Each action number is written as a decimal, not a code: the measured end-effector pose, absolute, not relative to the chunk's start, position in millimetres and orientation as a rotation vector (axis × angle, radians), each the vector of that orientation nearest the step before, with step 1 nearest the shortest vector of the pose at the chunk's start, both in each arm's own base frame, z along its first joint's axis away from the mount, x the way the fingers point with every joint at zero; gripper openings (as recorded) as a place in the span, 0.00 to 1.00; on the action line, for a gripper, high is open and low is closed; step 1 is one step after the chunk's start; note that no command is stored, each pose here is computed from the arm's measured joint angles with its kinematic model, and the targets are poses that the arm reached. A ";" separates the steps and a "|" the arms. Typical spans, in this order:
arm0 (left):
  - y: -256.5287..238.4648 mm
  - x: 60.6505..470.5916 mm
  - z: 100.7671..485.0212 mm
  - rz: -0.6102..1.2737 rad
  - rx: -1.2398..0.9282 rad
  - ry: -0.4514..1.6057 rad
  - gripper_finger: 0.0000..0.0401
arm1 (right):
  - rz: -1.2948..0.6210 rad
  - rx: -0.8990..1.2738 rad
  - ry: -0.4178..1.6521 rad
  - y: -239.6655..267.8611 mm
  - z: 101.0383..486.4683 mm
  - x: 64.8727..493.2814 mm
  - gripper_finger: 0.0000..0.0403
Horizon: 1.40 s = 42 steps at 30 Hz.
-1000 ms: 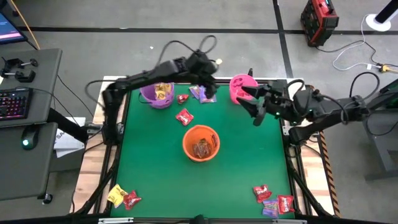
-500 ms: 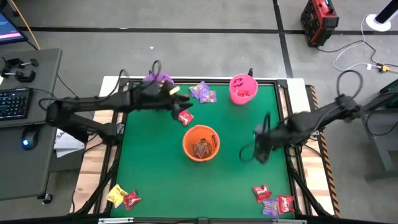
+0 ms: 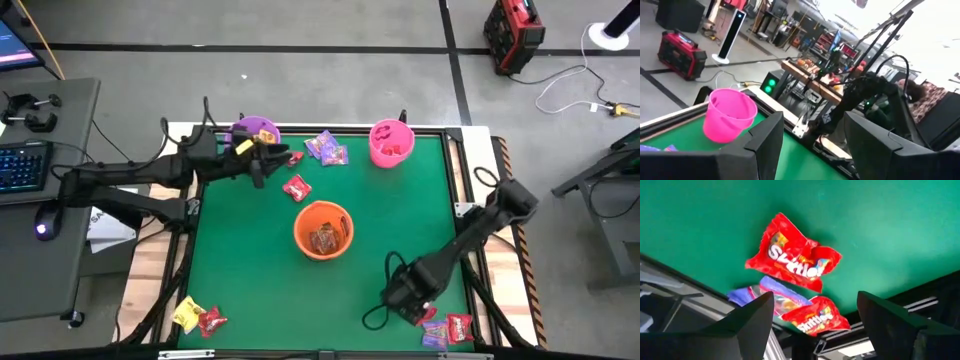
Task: Sort candy by brand, put in halloween buckets
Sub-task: Put the red candy into the pink bucket
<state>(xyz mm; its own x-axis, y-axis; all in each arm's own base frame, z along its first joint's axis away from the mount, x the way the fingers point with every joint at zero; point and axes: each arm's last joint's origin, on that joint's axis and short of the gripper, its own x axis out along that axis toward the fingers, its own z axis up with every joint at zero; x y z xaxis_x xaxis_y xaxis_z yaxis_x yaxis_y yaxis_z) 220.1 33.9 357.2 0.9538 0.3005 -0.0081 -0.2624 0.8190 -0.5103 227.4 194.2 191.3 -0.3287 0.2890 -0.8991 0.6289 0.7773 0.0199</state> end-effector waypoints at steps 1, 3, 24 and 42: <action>33.9 219.9 357.4 0.300 -0.533 -0.075 0.49 | -0.417 0.699 1.926 195.3 188.3 228.7 0.69; 33.7 219.9 357.1 0.292 -0.534 -0.070 0.49 | -0.430 0.710 1.911 197.5 183.2 231.9 0.69; 30.6 220.6 354.8 0.194 -0.572 -0.021 0.49 | -0.448 0.637 1.995 215.5 138.3 236.6 0.37; 35.2 219.9 355.4 0.223 -0.571 -0.036 0.49 | -0.870 0.442 0.984 47.2 314.6 222.5 0.02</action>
